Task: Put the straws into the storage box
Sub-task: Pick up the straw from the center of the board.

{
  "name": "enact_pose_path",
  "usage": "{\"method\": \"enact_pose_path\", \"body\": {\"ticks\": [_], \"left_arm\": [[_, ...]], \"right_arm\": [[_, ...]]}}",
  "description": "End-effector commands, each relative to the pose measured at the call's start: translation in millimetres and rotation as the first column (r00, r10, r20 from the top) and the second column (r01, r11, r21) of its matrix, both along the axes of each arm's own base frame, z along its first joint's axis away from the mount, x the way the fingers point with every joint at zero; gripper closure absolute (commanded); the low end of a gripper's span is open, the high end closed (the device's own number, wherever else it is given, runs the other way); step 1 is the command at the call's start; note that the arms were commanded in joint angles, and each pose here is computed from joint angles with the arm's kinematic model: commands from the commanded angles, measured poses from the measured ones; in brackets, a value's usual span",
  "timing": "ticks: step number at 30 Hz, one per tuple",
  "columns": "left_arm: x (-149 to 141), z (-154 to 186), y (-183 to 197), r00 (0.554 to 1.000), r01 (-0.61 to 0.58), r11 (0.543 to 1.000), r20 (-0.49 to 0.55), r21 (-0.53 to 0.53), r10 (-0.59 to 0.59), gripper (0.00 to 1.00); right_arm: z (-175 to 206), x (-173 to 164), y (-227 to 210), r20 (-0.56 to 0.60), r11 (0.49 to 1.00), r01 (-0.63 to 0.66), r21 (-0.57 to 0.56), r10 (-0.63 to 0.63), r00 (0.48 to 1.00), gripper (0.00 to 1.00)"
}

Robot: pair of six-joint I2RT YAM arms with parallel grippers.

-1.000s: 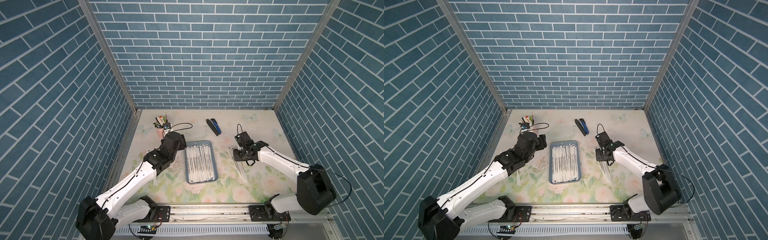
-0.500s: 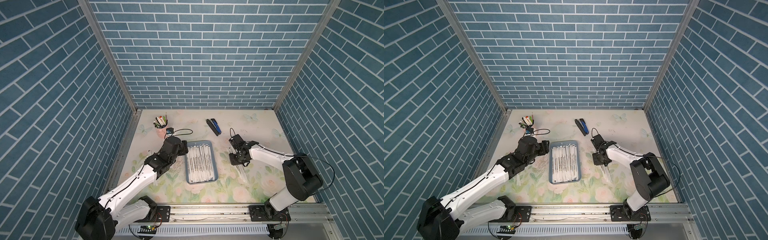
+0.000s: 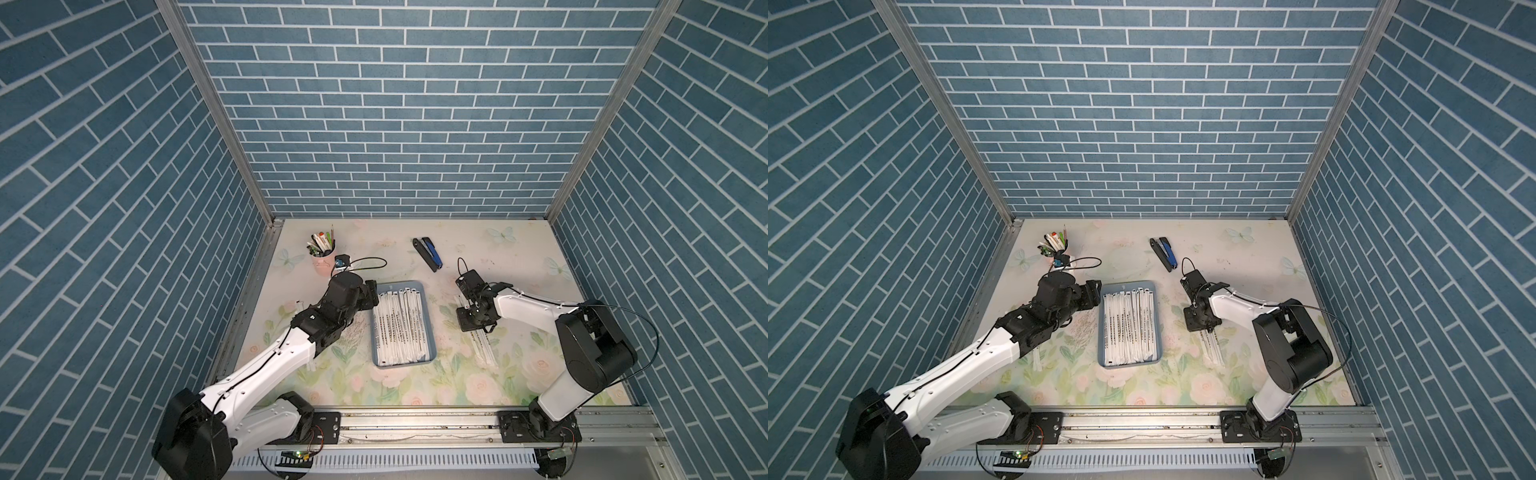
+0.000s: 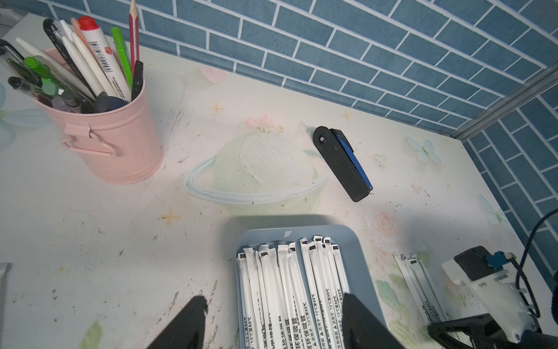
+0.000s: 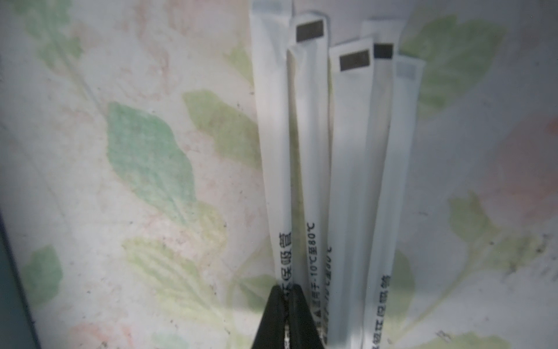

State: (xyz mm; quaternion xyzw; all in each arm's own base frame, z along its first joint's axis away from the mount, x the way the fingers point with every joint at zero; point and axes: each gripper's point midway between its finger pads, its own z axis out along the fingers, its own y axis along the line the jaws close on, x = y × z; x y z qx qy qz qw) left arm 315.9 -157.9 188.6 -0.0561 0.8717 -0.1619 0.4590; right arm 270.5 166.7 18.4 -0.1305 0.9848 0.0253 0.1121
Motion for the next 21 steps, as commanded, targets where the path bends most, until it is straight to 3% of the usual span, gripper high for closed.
{"method": "enact_pose_path", "body": {"ticks": [1,11,17,21], "left_arm": [[-0.9,-6.9,0.8,1.0,0.001,1.0,-0.011,0.009,-0.001,0.26],[-3.1,-11.5,8.3,0.999,-0.034,0.999,-0.028,0.021,0.035,0.27],[-7.4,-29.5,23.7,0.987,-0.125,0.991,-0.095,0.049,0.129,0.29],[-12.9,-38.1,24.2,0.984,-0.131,0.991,-0.115,0.025,0.133,0.29]], "right_arm": [[6.1,-2.5,6.7,0.002,0.999,0.004,0.034,-0.004,1.0,0.96],[64.5,0.2,52.2,0.076,0.975,0.067,0.213,-0.085,0.993,0.99],[113.8,-4.2,131.8,0.177,0.932,0.108,0.346,-0.178,0.968,1.0],[109.6,-7.4,171.8,0.218,0.929,0.125,0.349,-0.21,0.953,1.0]]}}
